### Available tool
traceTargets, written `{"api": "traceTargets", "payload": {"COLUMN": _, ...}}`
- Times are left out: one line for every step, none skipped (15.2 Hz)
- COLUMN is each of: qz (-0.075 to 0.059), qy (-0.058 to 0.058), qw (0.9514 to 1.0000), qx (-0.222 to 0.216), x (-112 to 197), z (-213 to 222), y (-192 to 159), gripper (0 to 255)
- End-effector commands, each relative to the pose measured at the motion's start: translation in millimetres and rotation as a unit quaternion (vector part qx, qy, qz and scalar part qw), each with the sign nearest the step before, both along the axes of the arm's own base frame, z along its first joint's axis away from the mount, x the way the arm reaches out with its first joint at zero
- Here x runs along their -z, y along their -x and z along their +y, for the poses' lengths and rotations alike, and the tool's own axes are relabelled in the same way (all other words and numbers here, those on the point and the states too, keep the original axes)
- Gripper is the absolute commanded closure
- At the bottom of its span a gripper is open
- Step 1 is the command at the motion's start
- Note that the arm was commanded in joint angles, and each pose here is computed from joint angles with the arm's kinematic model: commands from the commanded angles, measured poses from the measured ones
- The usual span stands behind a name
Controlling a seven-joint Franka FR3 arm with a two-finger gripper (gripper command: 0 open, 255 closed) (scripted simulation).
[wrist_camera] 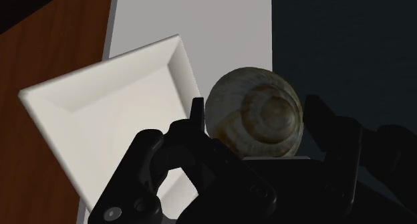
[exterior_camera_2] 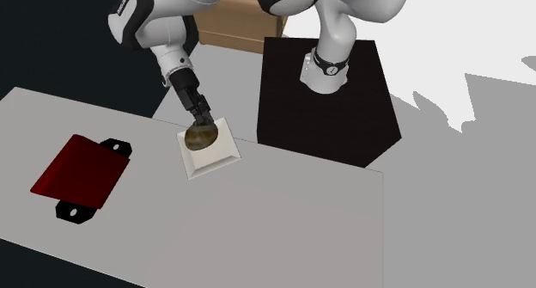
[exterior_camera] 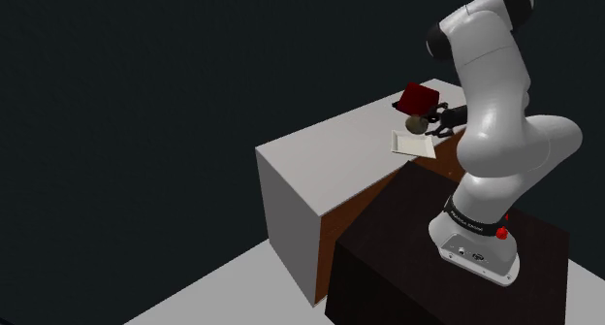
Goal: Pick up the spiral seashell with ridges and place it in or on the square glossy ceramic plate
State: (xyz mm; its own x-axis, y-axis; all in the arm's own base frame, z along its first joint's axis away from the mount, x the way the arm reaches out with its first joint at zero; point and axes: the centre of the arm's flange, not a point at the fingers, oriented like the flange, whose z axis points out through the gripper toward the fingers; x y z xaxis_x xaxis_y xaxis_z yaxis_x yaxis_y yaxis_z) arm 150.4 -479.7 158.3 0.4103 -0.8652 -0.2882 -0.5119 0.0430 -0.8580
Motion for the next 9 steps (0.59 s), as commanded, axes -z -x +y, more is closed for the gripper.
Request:
{"api": "traceTargets", "payload": {"qz": 0.0, "qy": 0.0, "qw": 1.0, "qx": 0.0, "x": 10.9, "z": 0.0, "y": 1.8, "gripper": 255}}
{"api": "traceTargets", "payload": {"qz": 0.0, "qy": 0.0, "qw": 1.0, "qx": 0.0, "x": 16.2, "z": 0.0, "y": 1.8, "gripper": 255}}
{"api": "traceTargets", "payload": {"qz": 0.0, "qy": 0.0, "qw": 1.0, "qx": 0.0, "x": 21.5, "z": 0.0, "y": 1.8, "gripper": 255}}
{"api": "traceTargets", "payload": {"qz": 0.0, "qy": 0.0, "qw": 1.0, "qx": 0.0, "x": 26.8, "z": 0.0, "y": 1.8, "gripper": 255}}
{"api": "traceTargets", "payload": {"qz": 0.0, "qy": 0.0, "qw": 1.0, "qx": 0.0, "x": 32.1, "z": 0.0, "y": 1.8, "gripper": 255}}
{"api": "traceTargets", "payload": {"qz": 0.0, "qy": 0.0, "qw": 1.0, "qx": 0.0, "x": 37.3, "z": 0.0, "y": 1.8, "gripper": 255}}
{"api": "traceTargets", "payload": {"qz": 0.0, "qy": 0.0, "qw": 1.0, "qx": 0.0, "x": 42.6, "z": 0.0, "y": 1.8, "gripper": 255}}
{"api": "traceTargets", "payload": {"qz": 0.0, "qy": 0.0, "qw": 1.0, "qx": 0.0, "x": 47.9, "z": 0.0, "y": 1.8, "gripper": 255}}
{"api": "traceTargets", "payload": {"qz": 0.0, "qy": 0.0, "qw": 1.0, "qx": 0.0, "x": 53.2, "z": 0.0, "y": 1.8, "gripper": 255}}
